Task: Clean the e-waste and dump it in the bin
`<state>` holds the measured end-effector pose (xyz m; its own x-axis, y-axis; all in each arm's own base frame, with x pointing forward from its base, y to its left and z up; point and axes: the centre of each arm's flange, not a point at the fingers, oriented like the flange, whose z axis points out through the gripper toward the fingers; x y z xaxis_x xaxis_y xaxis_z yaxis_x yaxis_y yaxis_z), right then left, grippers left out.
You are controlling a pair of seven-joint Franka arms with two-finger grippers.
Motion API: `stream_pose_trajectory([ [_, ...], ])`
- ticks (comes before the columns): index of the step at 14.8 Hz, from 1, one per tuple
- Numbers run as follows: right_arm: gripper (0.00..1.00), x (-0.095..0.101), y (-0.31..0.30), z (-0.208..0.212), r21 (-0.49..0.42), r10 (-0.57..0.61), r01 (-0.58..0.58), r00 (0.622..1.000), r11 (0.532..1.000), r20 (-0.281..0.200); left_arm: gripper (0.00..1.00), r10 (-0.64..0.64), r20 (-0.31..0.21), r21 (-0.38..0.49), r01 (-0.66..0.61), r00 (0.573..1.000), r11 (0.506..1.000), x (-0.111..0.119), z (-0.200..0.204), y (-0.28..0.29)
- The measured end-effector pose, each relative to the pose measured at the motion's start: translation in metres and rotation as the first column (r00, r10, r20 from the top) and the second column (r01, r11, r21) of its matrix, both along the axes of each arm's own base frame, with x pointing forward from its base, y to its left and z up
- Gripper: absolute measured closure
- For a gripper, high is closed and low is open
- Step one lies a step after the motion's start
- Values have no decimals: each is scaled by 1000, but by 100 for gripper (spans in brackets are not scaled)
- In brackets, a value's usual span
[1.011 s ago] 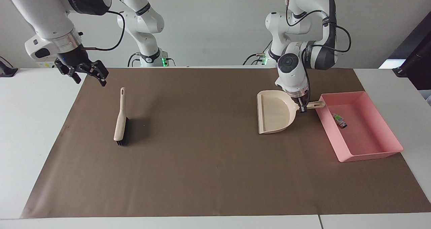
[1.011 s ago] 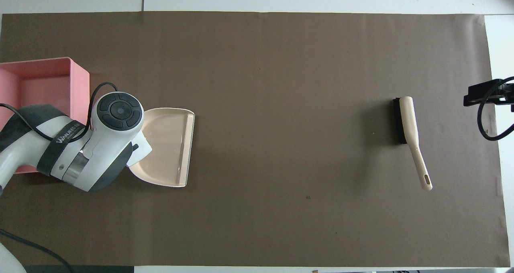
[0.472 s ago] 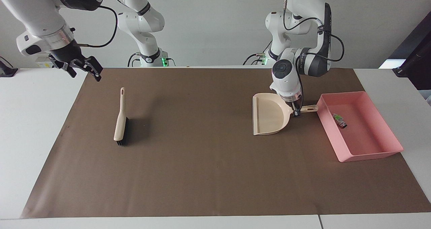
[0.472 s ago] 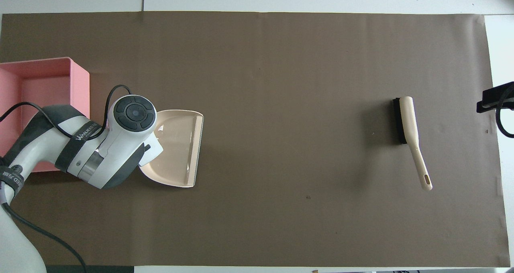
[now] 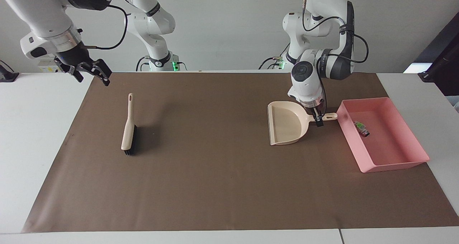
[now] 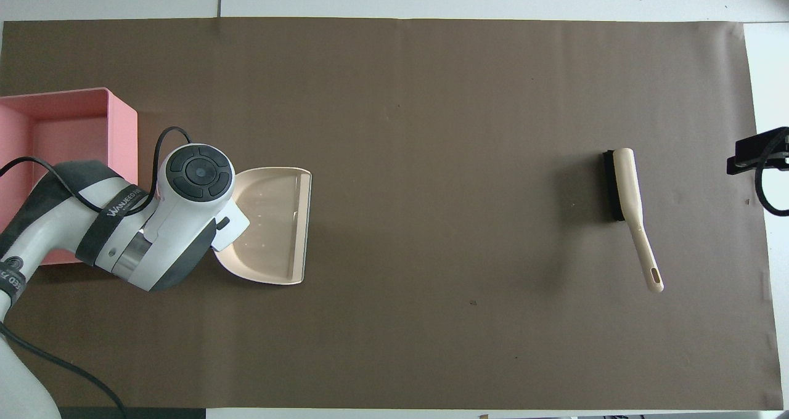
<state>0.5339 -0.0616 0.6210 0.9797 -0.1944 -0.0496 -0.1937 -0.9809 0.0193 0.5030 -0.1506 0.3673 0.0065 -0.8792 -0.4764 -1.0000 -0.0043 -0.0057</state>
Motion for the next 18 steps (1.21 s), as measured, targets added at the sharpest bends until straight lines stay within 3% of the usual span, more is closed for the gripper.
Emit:
stream_pose_trajectory([
  [4,0,-1,4,2,0,7,-7,1000,1000,4,3,229,88,-41,-226,970,973,-1,35,32],
  [6,0,-1,6,3,0,11,-11,1000,1000,5,2,439,126,-72,-433,890,898,-2,43,62],
  [8,0,-1,6,3,0,12,-12,1000,1000,5,2,657,155,-140,-642,738,754,0,45,87],
  [10,0,-1,10,5,0,19,-19,1000,1000,9,2,834,150,-211,-807,531,551,2,45,107],
  [14,0,0,16,7,-1,30,-30,999,1000,14,2,965,145,-347,-902,220,258,22,81,117],
  [16,0,0,16,7,-1,30,-30,999,1000,14,2,989,104,-411,-901,107,141,32,113,110],
  [18,0,0,17,7,-1,31,-31,999,1000,13,2,996,71,-436,-896,56,81,38,144,108],
])
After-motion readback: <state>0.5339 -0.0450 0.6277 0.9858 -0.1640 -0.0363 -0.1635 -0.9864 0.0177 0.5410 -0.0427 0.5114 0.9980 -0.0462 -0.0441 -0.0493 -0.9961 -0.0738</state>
